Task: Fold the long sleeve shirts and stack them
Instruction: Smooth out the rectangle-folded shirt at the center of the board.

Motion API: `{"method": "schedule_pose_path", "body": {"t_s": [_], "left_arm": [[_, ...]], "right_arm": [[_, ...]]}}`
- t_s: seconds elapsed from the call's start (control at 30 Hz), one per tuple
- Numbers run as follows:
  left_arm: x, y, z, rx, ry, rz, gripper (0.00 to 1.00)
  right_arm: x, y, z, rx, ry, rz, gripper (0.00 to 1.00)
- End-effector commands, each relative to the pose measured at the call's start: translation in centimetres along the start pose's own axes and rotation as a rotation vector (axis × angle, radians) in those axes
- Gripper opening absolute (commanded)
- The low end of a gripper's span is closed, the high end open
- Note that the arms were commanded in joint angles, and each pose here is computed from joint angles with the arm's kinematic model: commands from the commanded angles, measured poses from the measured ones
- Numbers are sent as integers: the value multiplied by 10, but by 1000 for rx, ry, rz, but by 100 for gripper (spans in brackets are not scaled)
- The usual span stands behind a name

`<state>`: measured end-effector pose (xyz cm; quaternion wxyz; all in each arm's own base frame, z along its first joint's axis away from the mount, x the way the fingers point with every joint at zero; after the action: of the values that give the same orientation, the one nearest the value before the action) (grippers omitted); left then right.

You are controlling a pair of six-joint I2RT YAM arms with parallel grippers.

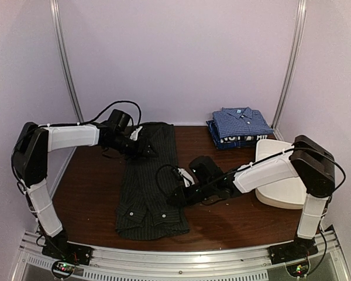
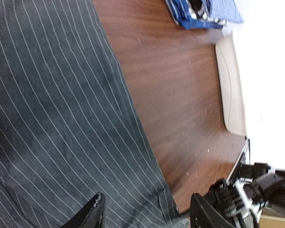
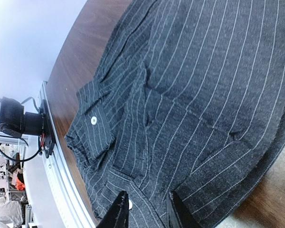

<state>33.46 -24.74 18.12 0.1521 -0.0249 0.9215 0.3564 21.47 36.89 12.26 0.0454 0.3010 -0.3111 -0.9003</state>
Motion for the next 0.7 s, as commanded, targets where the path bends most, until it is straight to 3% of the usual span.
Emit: {"method": "schedule_pose_path", "body": {"t_s": [0.0,0.37,0.67], "left_arm": [[-59,-13,20,-2,-13,-189,61],[-115,-53,94,-27,68,-265,59],[-146,-60,125,28,131,-320,59]], "right_arm": [[10,-10,-2,-65,-8,31,28],[34,-15,-18,-61,-57,63,27],[44,-16,-24,-57,-70,86,27]]}}
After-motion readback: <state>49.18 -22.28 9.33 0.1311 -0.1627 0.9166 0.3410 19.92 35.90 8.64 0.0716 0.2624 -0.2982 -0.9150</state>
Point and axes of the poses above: each gripper's point midway between its finger pads, its own y axis back along the fingers, its own z axis along the line the jaws close on, x = y × z, the point moved 8 cm from there along y, back along the fingers, and after that the axes turned 4 degrees about y, right-handed, at the moved point
